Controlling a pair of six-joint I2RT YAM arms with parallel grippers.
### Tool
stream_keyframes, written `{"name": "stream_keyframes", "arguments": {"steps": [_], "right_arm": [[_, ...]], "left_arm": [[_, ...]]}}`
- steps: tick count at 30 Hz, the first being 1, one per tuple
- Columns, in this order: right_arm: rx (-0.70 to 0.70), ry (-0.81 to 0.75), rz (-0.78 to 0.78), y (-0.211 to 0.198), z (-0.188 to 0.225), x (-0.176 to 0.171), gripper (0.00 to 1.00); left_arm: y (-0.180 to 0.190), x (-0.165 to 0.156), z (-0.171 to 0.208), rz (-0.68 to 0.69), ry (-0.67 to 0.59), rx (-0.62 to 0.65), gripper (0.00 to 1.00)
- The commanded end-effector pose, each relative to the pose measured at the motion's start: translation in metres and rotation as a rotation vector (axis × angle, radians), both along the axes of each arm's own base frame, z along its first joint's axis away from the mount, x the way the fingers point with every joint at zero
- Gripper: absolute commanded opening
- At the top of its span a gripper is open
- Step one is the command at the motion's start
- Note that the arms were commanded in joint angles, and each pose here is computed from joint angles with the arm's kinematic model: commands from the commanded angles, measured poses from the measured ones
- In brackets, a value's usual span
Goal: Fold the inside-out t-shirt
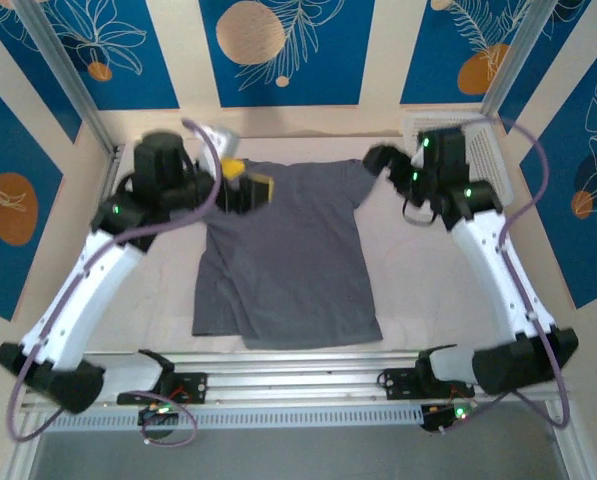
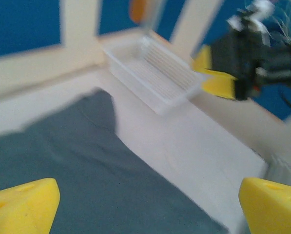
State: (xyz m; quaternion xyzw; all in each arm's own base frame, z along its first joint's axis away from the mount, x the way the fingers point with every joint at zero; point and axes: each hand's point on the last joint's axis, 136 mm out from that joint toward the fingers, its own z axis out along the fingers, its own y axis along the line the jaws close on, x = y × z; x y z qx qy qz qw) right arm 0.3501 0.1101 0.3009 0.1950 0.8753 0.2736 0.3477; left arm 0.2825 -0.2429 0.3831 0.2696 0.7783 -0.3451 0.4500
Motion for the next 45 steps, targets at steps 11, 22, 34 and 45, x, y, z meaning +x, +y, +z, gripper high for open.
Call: {"name": "stream_keyframes", "arguments": {"steps": [11, 22, 34, 45], "right_arm": [[-0.129, 0.805, -0.097, -0.020, -0.240, -0.172, 0.93], [-0.148, 0.914, -0.024, 0.017, -0.287, -0.195, 0.20], [-0.134, 0.761, 0.013, 0.040, -0.220, -0.147, 0.06], [-0.071, 0.739, -0.074, 0.035, -0.205, -0.132, 0.06]], "left_arm": [[-0.071, -0.148, -0.216, -0.325, 0.122, 0.390, 0.99], [-0.083, -0.162, -0.226, -0.453, 0.021, 0.420, 0.99], [-0.112, -0.179, -0.277, -0.539, -0.012, 0.452, 0.98], [-0.159, -0.155, -0.334, -0.483, 0.051, 0.550, 0.94]]}}
